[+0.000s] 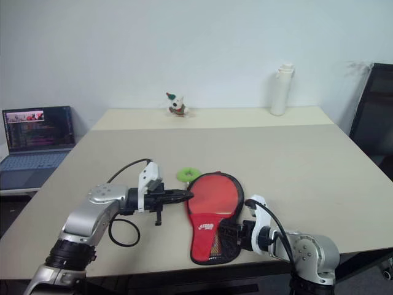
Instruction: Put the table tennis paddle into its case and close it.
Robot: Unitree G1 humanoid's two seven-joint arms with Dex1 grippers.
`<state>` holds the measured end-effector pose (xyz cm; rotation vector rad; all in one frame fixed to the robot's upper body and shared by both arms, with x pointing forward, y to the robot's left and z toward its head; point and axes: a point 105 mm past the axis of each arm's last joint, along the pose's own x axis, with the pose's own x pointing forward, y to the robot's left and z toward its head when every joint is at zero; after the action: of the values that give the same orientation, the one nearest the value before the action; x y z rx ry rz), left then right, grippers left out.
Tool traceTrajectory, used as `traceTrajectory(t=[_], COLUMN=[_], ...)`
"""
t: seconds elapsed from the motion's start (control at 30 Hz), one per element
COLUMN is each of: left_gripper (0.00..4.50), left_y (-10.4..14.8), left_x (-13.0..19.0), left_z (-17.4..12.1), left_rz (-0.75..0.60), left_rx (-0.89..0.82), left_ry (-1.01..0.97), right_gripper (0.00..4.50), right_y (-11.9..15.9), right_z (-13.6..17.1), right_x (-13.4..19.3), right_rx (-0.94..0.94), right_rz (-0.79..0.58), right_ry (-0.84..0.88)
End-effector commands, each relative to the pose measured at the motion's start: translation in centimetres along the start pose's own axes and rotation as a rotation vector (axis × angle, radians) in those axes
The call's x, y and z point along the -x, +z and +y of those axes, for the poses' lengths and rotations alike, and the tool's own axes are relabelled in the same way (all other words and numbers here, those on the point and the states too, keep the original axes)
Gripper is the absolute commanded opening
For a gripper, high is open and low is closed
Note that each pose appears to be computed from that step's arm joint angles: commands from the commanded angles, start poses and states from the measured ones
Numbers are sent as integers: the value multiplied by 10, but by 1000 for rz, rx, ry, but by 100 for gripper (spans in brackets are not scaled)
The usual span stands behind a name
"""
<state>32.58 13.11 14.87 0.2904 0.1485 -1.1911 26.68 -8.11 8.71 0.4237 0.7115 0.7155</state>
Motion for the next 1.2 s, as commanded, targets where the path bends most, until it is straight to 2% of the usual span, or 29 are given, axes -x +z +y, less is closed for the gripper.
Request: traceTrajectory(t=[0.03, 0.1, 0.2, 0.3, 0.5, 0.6, 0.73, 0.83, 0.93, 1.1, 1.2], left_gripper=[0, 0, 0, 0, 0, 0, 0, 61, 165, 339, 445], left_y=[10, 9, 11, 13, 7, 3, 2, -1, 0, 3, 1], left_x=[7, 8, 8, 7, 13, 15, 18, 18, 13, -2, -14], left_z=[2, 5, 14, 26, 47, 50, 54, 60, 68, 104, 115], left_rz=[-37, -40, -59, -72, -62, -47, -58, -41, -31, -20, 5], left_rx=[-40, -41, -39, -33, 0, 8, 52, 66, 64, 47, 67], left_ry=[38, 61, 115, 179, 300, 316, 344, 371, 387, 545, 565], right_gripper=[398, 449, 449, 449, 449, 449, 449, 450, 450, 450, 450], right_y=[24, 41, 69, 85, 96, 96, 93, 87, 82, 75, 73], right_z=[-5, 2, 17, 32, 51, 47, 46, 45, 44, 43, 44], right_x=[31, 40, 45, 33, -10, -34, -46, -51, -54, -58, -59], right_rx=[163, 225, 335, 438, 567, 671, 664, 666, 670, 689, 694], right_rz=[-117, -186, -288, -331, -332, -297, -295, -278, -262, -238, -234], right_ry=[-59, -38, 8, 53, 118, 70, 70, 69, 67, 63, 62])
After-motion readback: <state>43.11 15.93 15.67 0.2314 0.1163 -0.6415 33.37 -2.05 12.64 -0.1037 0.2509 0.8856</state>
